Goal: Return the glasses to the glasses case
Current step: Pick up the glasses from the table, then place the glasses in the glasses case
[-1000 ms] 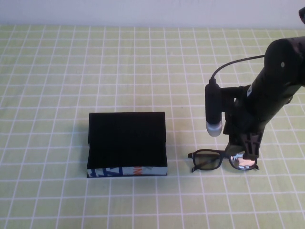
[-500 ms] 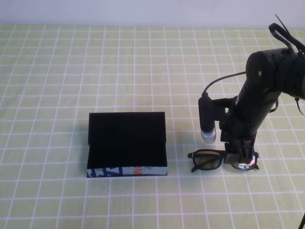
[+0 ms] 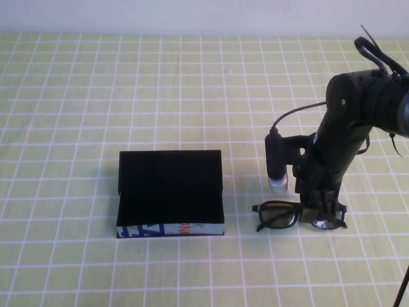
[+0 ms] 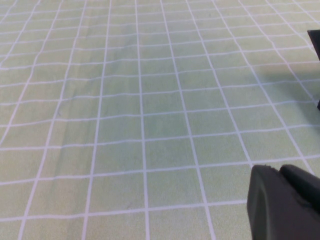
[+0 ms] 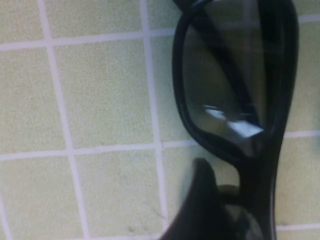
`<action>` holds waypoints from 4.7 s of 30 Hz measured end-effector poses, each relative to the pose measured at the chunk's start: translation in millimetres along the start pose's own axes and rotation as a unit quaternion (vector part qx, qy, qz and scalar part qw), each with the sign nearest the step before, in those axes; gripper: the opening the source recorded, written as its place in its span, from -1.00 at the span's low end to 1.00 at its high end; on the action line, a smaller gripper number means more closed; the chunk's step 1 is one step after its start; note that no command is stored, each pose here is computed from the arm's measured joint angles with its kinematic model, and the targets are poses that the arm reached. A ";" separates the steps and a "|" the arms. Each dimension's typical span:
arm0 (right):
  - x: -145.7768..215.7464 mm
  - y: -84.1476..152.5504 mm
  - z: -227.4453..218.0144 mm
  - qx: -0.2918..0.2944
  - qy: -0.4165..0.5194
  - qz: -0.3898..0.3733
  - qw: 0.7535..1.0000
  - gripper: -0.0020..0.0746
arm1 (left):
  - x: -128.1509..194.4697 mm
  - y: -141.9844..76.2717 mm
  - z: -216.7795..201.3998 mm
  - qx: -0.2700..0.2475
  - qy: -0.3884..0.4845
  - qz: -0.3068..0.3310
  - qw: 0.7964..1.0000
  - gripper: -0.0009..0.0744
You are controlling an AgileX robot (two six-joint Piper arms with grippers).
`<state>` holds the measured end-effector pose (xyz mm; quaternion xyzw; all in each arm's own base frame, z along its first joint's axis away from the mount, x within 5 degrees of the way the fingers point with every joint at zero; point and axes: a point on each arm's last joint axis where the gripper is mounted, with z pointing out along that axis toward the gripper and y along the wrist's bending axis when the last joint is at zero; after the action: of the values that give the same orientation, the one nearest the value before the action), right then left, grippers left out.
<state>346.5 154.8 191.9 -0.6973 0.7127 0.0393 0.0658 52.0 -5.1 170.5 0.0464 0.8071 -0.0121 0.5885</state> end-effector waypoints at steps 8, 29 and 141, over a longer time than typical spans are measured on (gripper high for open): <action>-0.2 -0.9 5.0 -0.004 -0.001 0.002 1.000 0.18 | 0.0 0.0 0.0 0.000 0.000 0.000 1.000 -0.98; 0.1 0.8 5.0 -0.014 0.001 0.006 1.000 -0.09 | 0.0 0.0 0.0 0.000 0.000 0.000 1.000 -0.98; -205.1 27.9 11.9 0.027 -0.022 -0.026 0.999 -0.79 | 0.0 0.0 0.0 0.000 0.000 0.000 1.000 -0.98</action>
<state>322.9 360.0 209.6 -0.7128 0.6932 0.0333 0.1013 52.0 -5.1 170.5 0.0464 0.8071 -0.0121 0.5885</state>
